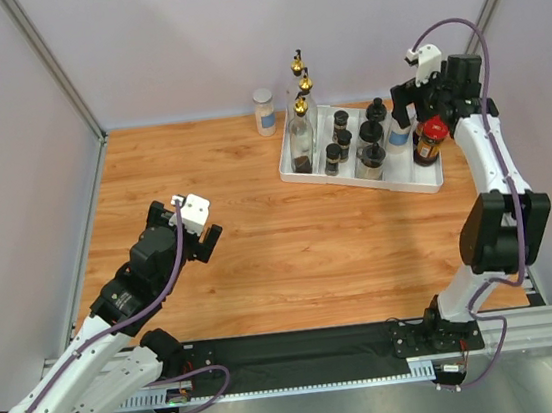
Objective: Organize the condiment bottles
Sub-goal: Place the bottle in the storage box, then move the bottle to the center of the board.
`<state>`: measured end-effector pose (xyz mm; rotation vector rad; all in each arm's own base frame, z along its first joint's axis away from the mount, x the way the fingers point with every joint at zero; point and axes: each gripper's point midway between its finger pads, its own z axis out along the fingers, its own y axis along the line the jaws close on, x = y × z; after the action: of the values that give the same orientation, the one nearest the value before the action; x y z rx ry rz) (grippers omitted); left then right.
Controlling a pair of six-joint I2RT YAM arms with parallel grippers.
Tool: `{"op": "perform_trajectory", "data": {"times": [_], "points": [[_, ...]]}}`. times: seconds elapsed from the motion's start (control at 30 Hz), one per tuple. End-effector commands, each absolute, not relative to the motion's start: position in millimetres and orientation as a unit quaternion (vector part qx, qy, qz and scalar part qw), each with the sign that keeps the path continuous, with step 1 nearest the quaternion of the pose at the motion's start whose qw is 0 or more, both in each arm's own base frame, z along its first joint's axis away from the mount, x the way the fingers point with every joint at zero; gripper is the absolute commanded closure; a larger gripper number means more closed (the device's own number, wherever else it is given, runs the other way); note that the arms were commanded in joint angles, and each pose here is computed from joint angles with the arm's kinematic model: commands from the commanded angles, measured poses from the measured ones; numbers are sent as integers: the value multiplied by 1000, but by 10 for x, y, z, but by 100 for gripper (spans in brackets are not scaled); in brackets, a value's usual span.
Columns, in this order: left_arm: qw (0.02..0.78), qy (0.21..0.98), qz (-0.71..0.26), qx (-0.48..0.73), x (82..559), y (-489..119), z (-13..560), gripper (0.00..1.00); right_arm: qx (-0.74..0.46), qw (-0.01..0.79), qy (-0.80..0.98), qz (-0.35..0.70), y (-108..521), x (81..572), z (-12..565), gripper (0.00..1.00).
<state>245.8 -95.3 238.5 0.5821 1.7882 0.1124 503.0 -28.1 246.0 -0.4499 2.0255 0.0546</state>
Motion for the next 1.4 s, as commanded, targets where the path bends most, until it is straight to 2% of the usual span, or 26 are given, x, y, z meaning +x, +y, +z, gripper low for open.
{"op": "perform_trajectory", "data": {"times": [0.0, 0.27, 0.4, 0.57, 0.83, 1.37], "points": [[599, 763, 44, 237, 2497, -963, 2420, 0, -199, 548, 811, 46, -120, 4737, 2831, 0], [600, 768, 28, 223, 2551, -999, 2385, 0, -219, 575, 776, 137, 343, 3904, 3120, 0], [606, 766, 17, 215, 2600, -1022, 2440, 0, -216, 562, 774, 197, 556, 3558, 3077, 0], [608, 766, 3, 208, 2670, -1082, 2556, 0, -205, 569, 766, 216, 652, 3249, 3013, 0], [637, 748, -47, 180, 2883, -1270, 2846, 0, -169, 600, 758, 194, 525, 3137, 2938, 0], [613, 769, -112, 143, 3898, -1615, 2630, 0, -181, 602, 746, 220, 556, 3016, 2984, 0]]}}
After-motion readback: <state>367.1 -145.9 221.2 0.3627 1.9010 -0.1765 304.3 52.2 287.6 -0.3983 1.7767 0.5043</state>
